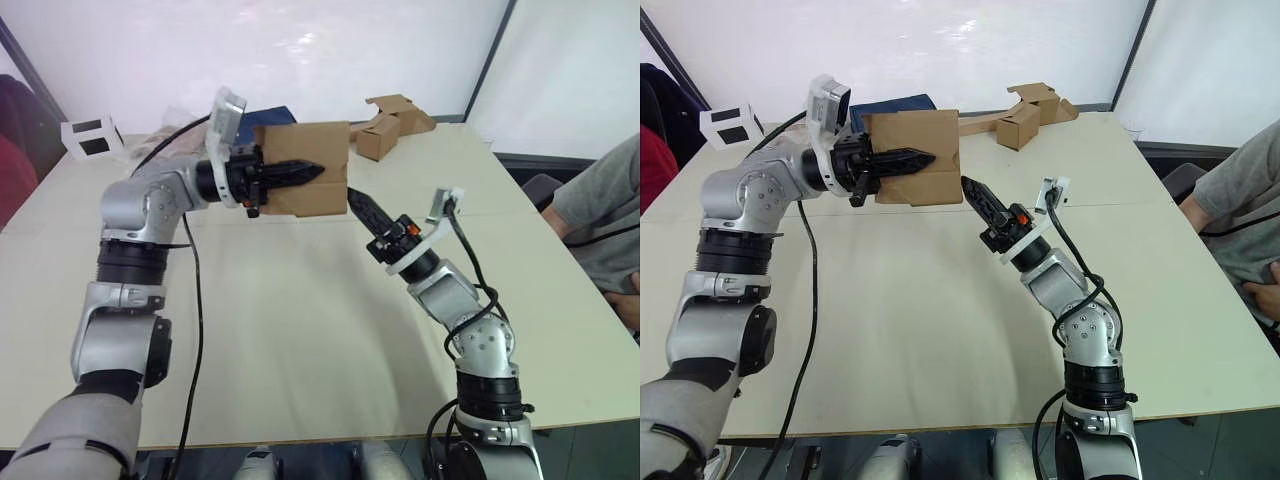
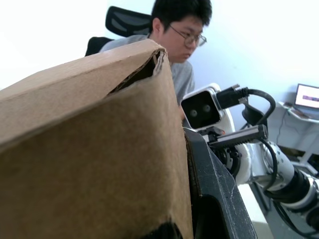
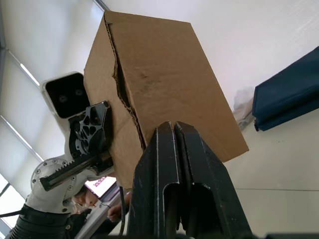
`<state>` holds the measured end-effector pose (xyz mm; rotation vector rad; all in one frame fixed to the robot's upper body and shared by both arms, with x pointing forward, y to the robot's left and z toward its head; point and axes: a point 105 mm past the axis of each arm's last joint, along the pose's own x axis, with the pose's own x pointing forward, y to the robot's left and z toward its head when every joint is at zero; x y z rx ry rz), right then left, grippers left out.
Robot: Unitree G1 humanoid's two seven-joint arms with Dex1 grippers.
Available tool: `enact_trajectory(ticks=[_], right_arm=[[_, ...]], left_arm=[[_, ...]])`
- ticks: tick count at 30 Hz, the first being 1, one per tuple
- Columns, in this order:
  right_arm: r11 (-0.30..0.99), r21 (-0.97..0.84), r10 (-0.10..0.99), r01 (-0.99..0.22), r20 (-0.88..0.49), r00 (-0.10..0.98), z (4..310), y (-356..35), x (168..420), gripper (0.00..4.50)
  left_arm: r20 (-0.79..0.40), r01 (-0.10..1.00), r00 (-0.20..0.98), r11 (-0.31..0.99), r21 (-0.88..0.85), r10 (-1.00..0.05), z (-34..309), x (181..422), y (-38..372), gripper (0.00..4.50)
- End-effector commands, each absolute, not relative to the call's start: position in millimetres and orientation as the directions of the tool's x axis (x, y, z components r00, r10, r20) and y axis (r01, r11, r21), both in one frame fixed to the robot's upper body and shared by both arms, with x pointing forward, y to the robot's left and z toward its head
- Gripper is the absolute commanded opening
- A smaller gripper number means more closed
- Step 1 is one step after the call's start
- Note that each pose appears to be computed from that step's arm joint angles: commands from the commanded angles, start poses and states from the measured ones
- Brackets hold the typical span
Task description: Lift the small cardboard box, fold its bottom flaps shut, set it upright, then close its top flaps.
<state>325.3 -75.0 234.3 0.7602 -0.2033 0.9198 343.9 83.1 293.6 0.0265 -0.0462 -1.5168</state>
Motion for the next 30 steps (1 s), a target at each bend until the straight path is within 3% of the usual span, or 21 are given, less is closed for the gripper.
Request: enact_trajectory(ticks=[1, 8, 11, 13, 19, 23, 25, 26, 30], right_arm=[[0.464, 0.429, 0.642, -0.775, 0.440, 0.628, 239.6, -116.1, 310.0, 0.03], [0.669, 0.324, 0.618, -0.669, 0.257, 0.743, 213.9, -175.1, 303.5, 0.03], [0.724, 0.153, 0.673, -0.673, 0.054, 0.737, 193.9, -178.7, 287.7, 0.03], [0.707, 0.088, 0.705, -0.701, -0.025, 0.708, 184.5, -171.6, 279.4, 0.03], [0.724, 0.069, 0.686, -0.687, 0.039, 0.727, 189.6, -158.3, 276.8, 0.03], [0.710, -0.018, 0.696, -0.703, -0.133, 0.706, 155.0, -144.1, 267.4, 0.03], [0.712, -0.004, 0.696, -0.702, -0.123, 0.707, 151.9, -140.1, 266.9, 0.03], [0.714, -0.003, 0.695, -0.700, -0.118, 0.709, 151.6, -139.0, 267.7, 0.00], [0.713, -0.024, 0.690, -0.700, -0.151, 0.708, 145.9, -138.2, 269.5, 0.00]], left_arm=[[-0.236, 0.979, 0.031, -0.019, 0.205, -0.971, 290.7, 335.6, 82.2, 0.00], [-0.482, 0.942, 0.094, -0.078, 0.326, -0.871, 270.8, 349.5, 74.4, 0.00], [-0.732, 0.939, 0.074, -0.199, 0.279, -0.677, 238.1, 349.6, 74.5, 0.00], [-0.765, 0.948, 0.059, -0.203, 0.244, -0.642, 232.3, 349.0, 71.8, 0.00], [-0.834, 0.954, 0.020, -0.238, 0.181, -0.552, 206.0, 346.7, 59.6, 0.00], [-0.883, 0.949, -0.018, -0.285, 0.132, -0.470, 192.0, 338.1, 64.0, 0.00], [-0.894, 0.940, -0.025, -0.314, 0.131, -0.448, 190.2, 337.1, 61.5, 0.00], [-0.892, 0.939, -0.026, -0.316, 0.133, -0.452, 192.0, 337.7, 59.6, 0.54], [-0.861, 0.945, -0.048, -0.302, 0.124, -0.506, 210.8, 336.0, 52.0, 2.02]])
